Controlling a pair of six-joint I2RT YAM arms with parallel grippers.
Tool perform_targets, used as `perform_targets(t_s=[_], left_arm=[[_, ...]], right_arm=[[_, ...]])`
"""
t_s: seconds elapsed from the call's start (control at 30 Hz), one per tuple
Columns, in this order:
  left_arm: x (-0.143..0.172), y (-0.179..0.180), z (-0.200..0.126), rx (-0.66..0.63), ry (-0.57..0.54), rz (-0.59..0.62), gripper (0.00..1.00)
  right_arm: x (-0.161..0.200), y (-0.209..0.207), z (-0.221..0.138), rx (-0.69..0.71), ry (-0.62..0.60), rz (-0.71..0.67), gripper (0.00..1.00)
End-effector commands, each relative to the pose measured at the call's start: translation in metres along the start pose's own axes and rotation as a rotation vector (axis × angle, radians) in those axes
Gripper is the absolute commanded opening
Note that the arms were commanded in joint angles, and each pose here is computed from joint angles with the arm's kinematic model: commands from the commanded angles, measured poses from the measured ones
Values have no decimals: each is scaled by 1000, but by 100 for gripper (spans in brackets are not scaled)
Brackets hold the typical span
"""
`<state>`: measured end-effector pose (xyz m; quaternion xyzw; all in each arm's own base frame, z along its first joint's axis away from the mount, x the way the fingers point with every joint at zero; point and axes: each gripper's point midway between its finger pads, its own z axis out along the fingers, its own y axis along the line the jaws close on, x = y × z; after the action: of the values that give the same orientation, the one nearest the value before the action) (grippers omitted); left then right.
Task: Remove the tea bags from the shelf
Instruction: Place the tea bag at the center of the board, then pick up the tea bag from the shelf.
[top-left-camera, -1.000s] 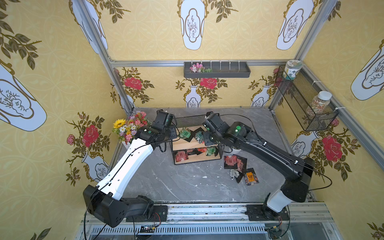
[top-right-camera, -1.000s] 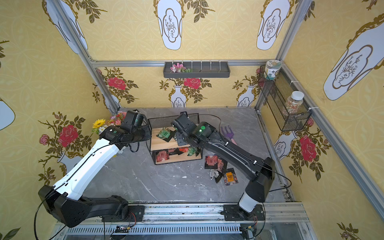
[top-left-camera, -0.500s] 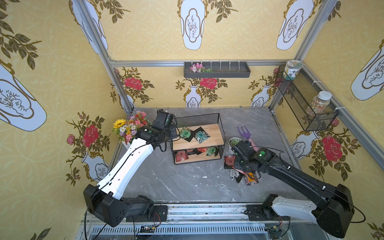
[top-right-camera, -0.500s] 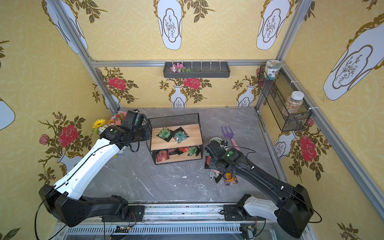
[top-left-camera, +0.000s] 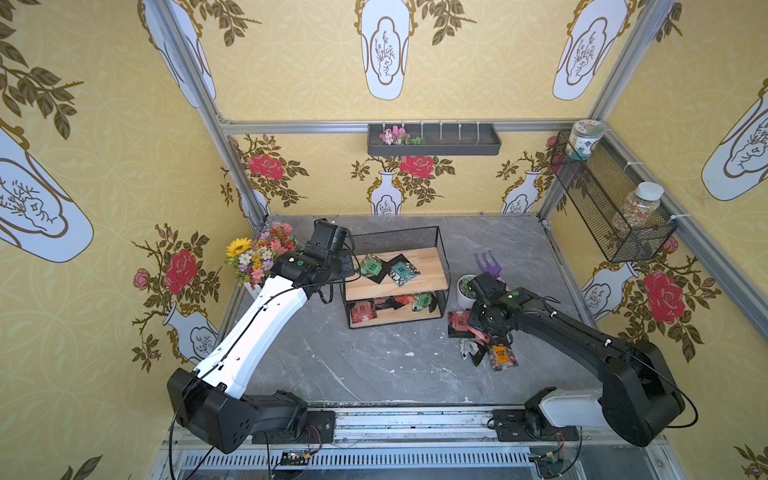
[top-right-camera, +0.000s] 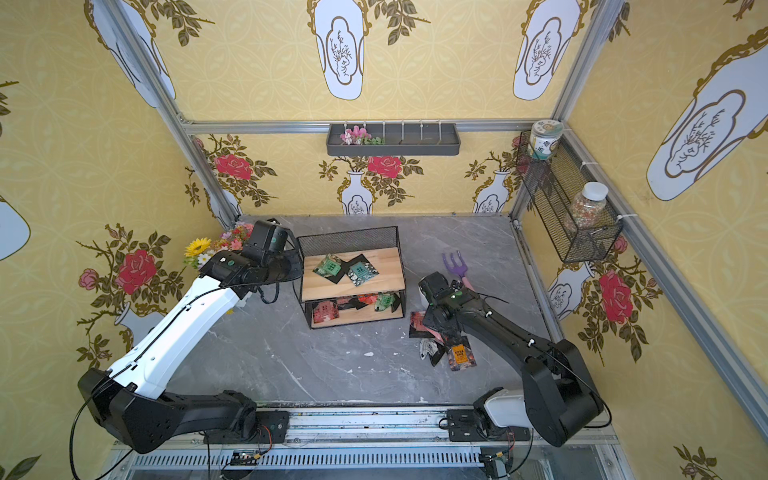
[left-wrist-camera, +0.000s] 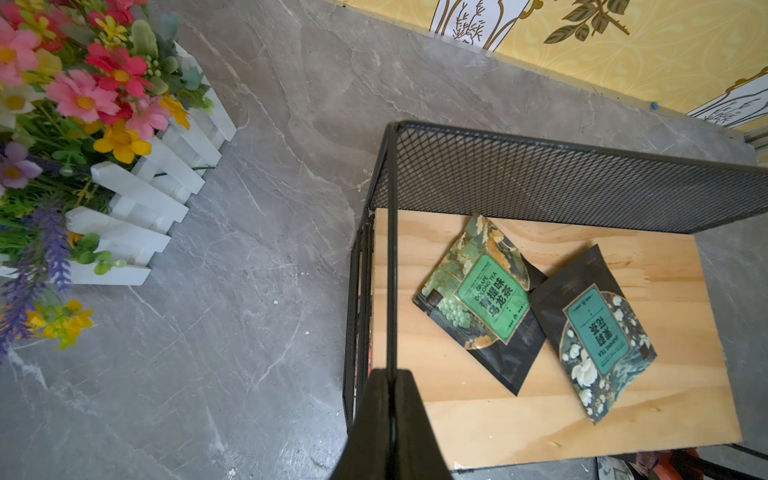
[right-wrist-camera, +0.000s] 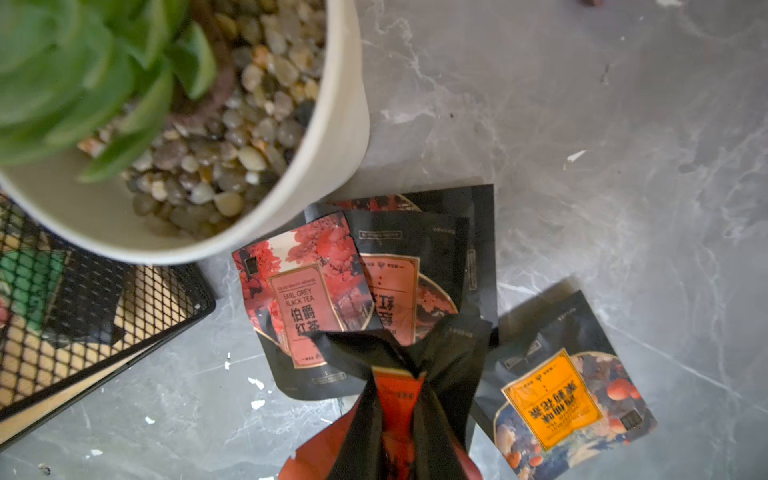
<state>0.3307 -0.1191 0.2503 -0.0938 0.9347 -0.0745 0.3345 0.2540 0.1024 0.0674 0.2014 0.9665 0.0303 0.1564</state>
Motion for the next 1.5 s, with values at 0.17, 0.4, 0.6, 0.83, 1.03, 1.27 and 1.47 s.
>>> perform_targets(t_s=[0.17, 0.4, 0.6, 0.83, 1.03, 1.27, 1.47], left_arm=[[-9, -7, -2, 29, -32, -8, 0], [-10, -8, -3, 34, -34, -9, 0], [-11, -9, -2, 34, -32, -13, 0], [-11, -8, -1, 30, -34, -14, 0], [-10, -8, 0, 30, -34, -15, 0], [-9, -7, 0, 28, -35, -14, 0], [-9, -6, -1, 25, -37, -10, 0]], right_arm=[[-6, 2, 11, -3, -37, -22, 29], [-5, -2, 10, 12, -35, -24, 36], [-15, -2, -11, 27, -77, -29, 41], [-42, 1, -80, 78, -245, -53, 50], [-67, 58, -163, 15, -454, -215, 57], [-57, 168, -176, -190, -420, -507, 71], [-52, 221, -161, -278, -312, -634, 81]])
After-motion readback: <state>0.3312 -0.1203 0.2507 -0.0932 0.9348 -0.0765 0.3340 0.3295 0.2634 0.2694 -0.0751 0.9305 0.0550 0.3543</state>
